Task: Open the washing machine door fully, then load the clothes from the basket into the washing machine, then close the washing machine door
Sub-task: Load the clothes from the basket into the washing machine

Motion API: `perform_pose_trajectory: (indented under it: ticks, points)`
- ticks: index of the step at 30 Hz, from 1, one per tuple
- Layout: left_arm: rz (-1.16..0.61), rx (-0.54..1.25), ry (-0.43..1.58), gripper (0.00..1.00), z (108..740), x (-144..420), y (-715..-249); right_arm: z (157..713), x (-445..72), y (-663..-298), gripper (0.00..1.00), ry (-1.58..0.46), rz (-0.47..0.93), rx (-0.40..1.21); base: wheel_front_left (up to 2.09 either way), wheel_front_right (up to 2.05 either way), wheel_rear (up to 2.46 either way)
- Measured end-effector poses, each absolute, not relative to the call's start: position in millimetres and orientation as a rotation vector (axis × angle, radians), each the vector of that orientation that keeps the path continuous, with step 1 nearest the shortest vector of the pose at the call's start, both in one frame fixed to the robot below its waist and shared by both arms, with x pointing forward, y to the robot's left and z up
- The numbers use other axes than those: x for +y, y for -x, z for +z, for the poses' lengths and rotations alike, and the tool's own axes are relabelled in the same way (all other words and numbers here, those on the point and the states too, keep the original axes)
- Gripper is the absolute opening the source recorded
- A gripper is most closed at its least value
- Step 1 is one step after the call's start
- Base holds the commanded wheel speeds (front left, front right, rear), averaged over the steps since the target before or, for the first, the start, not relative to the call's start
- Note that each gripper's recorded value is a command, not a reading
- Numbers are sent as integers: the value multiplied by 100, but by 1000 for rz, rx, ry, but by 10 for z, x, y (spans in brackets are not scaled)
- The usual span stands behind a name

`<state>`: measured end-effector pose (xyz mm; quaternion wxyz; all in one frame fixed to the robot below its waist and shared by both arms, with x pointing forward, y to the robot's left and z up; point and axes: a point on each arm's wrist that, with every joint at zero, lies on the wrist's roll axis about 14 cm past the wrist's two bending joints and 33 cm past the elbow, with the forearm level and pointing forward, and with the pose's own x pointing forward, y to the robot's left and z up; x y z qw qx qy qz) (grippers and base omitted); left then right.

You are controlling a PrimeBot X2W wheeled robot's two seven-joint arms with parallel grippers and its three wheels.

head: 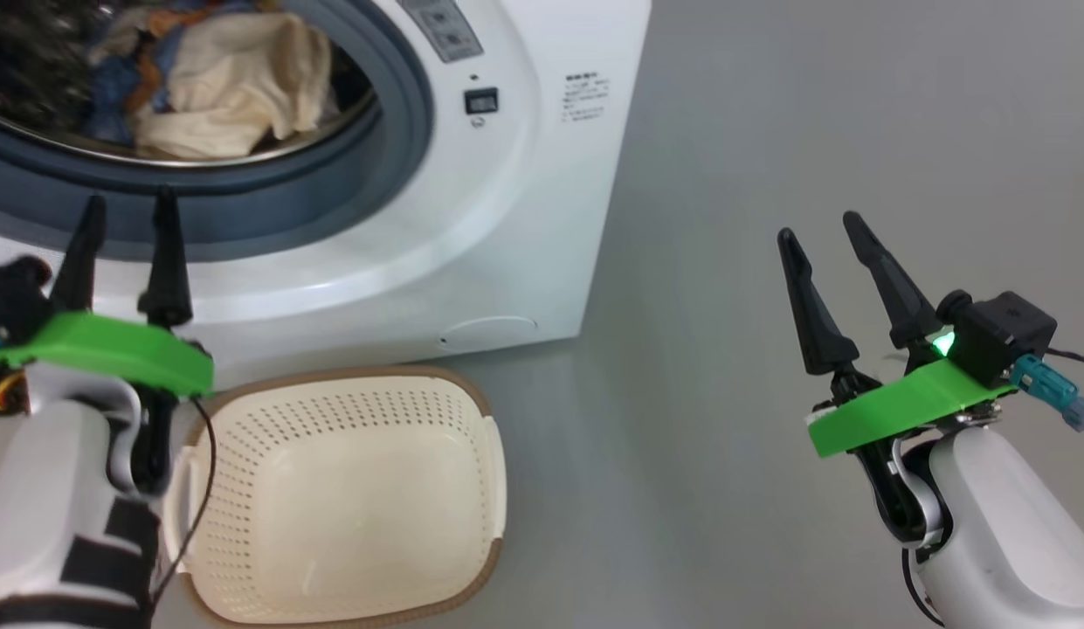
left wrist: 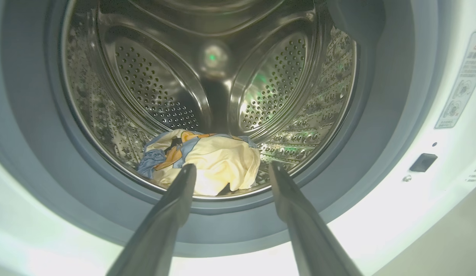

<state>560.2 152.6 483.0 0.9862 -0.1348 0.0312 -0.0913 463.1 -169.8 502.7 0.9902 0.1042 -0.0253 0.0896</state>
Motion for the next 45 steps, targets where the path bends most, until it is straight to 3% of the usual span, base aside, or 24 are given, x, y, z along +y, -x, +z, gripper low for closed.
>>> perform_pose_trajectory:
  ticks: [15,29,45]
  points:
    - [-155,-6,188,100,5011,1747,-4768,5299,-1570,-4400,100,-229,218,-109,0,0,0]
    - [-90,-16,230,100,4970,1870,-4183,5372,-1605,-4115,100,-220,216,-124,0,0,0]
    - [-95,-59,211,100,5099,1865,-4145,5370,-1609,-4077,100,-213,219,-122,0,0,0]
